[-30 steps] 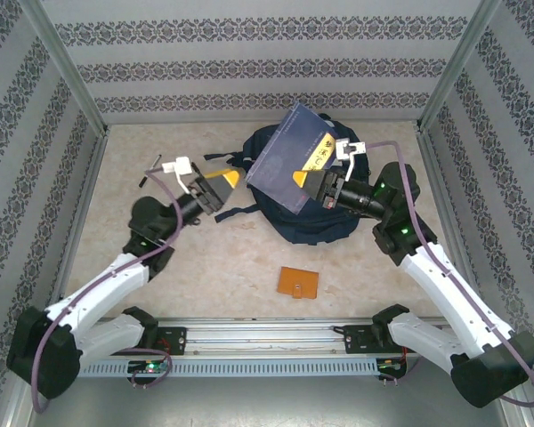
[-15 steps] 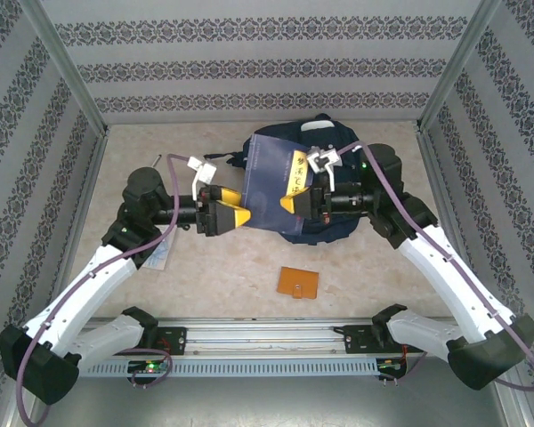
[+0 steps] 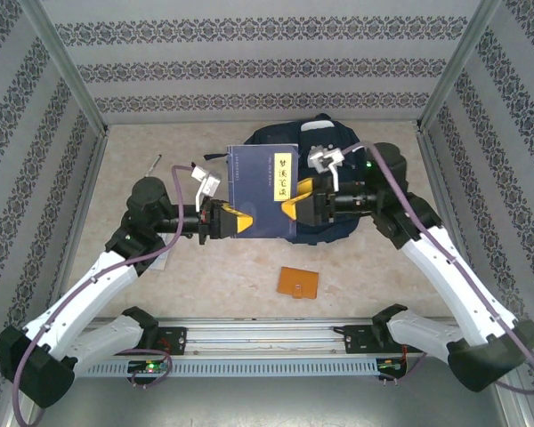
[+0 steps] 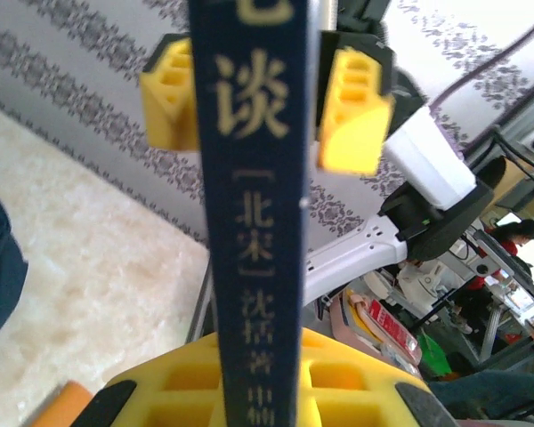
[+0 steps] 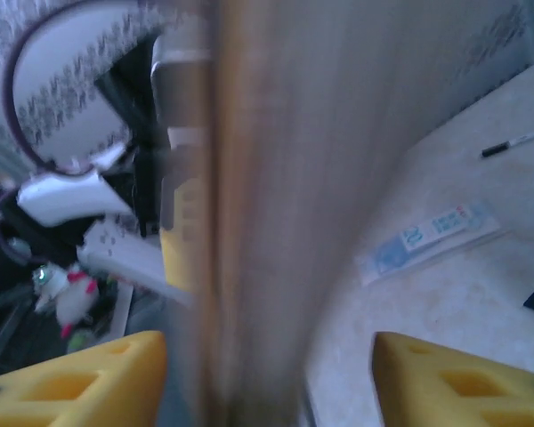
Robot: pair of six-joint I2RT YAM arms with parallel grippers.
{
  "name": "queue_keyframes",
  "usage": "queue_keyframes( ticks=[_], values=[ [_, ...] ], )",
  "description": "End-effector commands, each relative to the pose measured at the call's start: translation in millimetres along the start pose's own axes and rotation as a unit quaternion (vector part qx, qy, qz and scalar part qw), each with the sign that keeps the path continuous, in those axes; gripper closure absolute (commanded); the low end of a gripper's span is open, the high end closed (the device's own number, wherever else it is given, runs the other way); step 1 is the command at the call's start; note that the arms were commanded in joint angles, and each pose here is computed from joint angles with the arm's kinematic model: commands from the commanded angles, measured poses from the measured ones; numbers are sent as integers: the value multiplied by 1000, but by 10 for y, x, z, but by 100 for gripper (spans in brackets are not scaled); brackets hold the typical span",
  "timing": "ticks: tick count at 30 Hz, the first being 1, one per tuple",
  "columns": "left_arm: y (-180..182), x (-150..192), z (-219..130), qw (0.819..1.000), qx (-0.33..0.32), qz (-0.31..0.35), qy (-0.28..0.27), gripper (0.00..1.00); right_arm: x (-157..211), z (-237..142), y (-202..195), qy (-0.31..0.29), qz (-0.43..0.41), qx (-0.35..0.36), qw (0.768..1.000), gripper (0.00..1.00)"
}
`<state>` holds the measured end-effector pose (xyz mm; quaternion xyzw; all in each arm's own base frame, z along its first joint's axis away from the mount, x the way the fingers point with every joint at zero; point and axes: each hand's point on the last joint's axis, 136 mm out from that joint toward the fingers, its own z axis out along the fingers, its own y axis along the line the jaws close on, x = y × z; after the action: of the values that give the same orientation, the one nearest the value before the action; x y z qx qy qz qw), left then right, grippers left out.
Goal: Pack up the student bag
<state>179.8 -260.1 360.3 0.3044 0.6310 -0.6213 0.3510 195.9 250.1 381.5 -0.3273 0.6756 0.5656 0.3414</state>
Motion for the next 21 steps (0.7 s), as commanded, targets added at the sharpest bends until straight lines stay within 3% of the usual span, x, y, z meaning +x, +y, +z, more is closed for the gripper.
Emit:
queue_keyframes(
  ticks=[1, 5, 16, 18, 21],
  values=[
    [-423, -291, -68, 991, 61, 109, -55, 100, -261, -177, 287, -75, -30, -18, 997, 30],
    [-459, -313, -47, 990, 88, 95, -60, 100, -400, -221, 443, -124, -27, -41, 991, 31],
    [-228, -250, 41, 996, 68, 42, -45, 100, -427, -33, 520, -110, -34, -61, 991, 27],
    [-209, -221, 35, 996, 65, 40, -45, 100, -434, -21, 486, -111, -31, -57, 992, 40],
    [-131, -118, 54, 998, 55, 26, -31, 100, -491, 22, 480, -109, -26, -64, 992, 73]
  ],
)
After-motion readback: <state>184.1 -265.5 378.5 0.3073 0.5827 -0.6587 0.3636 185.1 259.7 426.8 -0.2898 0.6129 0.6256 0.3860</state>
